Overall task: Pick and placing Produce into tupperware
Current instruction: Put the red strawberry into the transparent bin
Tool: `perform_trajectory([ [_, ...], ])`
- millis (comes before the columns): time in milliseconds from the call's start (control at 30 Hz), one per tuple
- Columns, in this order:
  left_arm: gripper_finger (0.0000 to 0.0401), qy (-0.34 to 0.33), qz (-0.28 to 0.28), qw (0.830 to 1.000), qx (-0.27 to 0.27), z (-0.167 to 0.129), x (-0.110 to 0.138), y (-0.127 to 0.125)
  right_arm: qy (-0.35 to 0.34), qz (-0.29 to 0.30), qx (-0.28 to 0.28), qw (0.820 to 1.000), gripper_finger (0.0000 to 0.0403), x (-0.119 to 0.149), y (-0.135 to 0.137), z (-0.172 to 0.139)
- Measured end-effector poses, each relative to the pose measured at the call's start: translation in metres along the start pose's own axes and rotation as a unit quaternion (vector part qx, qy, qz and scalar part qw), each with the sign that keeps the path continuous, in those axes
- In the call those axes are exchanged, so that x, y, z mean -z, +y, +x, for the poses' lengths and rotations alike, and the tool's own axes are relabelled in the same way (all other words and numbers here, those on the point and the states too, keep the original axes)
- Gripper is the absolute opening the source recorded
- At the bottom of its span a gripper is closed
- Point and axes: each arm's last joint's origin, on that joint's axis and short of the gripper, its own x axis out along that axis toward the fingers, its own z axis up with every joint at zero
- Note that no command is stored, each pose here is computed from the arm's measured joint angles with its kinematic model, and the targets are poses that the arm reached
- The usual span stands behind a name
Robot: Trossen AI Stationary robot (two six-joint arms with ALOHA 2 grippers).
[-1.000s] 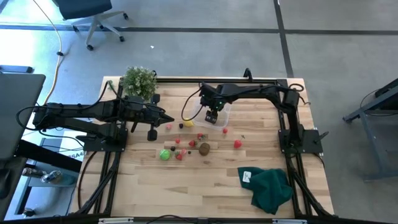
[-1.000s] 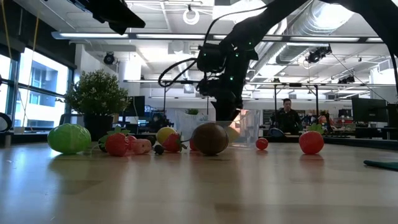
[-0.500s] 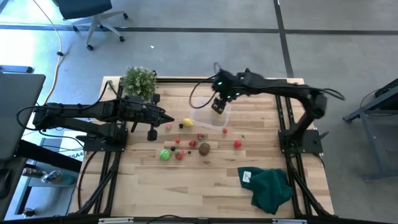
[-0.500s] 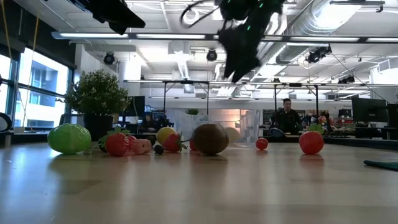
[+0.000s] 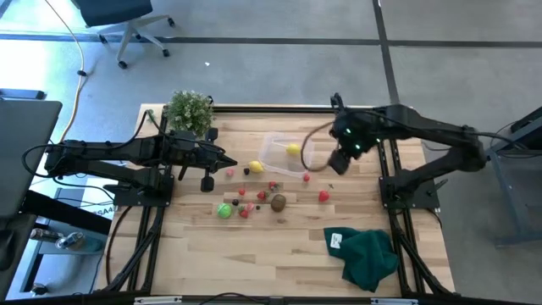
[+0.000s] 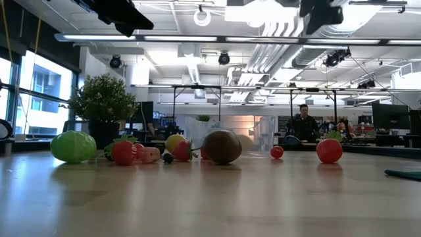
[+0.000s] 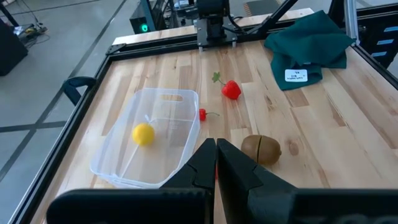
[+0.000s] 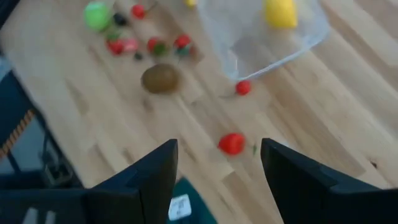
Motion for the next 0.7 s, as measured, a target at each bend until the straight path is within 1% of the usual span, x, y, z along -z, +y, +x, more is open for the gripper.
perform_trajectory([
  [67, 0.0005, 0.000, 0.000, 1.000, 0.000, 0.000, 0.000, 0.000, -0.004, -0.041, -0.002, 0.999, 0.0222, 0.009, 0.008, -0.003],
  [100, 0.0005, 0.000, 0.000, 1.000, 0.000, 0.000, 0.000, 0.000, -0.005, -0.073, -0.001, 0.997, 0.0222, 0.012, 0.012, -0.003],
  [167, 0.0005, 0.000, 0.000, 1.000, 0.000, 0.000, 0.000, 0.000, -0.004, -0.162, 0.002, 0.987, 0.0222, 0.017, 0.019, -0.002],
  [267, 0.0005, 0.000, 0.000, 1.000, 0.000, 0.000, 0.000, 0.000, -0.002, -0.297, 0.019, 0.955, 0.0222, 0.022, 0.028, 0.003],
  [333, 0.0005, 0.000, 0.000, 1.000, 0.000, 0.000, 0.000, 0.000, 0.003, -0.358, 0.044, 0.933, 0.0222, 0.021, 0.033, 0.011],
  [433, 0.0005, 0.000, 0.000, 1.000, 0.000, 0.000, 0.000, 0.000, 0.025, -0.418, 0.076, 0.905, 0.0222, 0.017, 0.037, 0.027],
  [500, 0.0005, 0.000, 0.000, 1.000, 0.000, 0.000, 0.000, 0.000, 0.051, -0.447, 0.081, 0.890, 0.0222, 0.014, 0.041, 0.040],
  [700, 0.0005, 0.000, 0.000, 1.000, 0.000, 0.000, 0.000, 0.000, 0.131, -0.496, 0.022, 0.858, 0.0222, 0.012, 0.048, 0.076],
])
